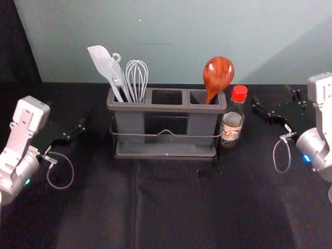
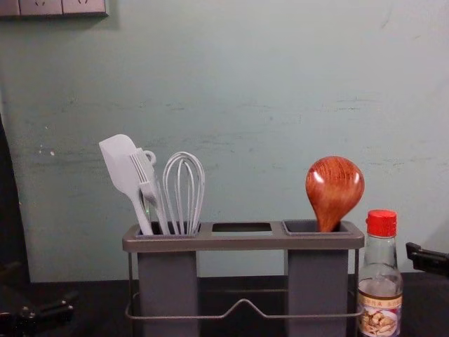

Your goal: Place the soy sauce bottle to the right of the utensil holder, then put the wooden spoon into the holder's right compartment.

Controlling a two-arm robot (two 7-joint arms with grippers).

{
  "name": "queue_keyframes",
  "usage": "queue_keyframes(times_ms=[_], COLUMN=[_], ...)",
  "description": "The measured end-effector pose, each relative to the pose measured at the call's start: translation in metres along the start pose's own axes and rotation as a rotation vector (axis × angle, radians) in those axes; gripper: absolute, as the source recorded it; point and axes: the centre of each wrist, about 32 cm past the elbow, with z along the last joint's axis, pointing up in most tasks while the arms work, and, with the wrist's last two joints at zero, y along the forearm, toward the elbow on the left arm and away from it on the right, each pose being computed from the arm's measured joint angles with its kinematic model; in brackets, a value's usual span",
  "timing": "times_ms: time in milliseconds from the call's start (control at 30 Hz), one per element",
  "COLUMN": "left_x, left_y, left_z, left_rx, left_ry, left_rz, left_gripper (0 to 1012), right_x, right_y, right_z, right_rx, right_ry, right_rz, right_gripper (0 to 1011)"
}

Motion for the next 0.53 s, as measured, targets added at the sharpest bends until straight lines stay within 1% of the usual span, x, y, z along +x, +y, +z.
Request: queue_keyframes(times_ms=[533], left_x=[0.0], left_y=[0.0], left_z=[0.0], left_rx=[0.0], left_ry=[0.0], left_rz=[0.0], left_gripper=[1000], right_x=[0.0], right_y=[0.0], right_z=[0.0], right_rx=[0.0], right_ry=[0.0], right_rz=[0.0], right_gripper=[1003])
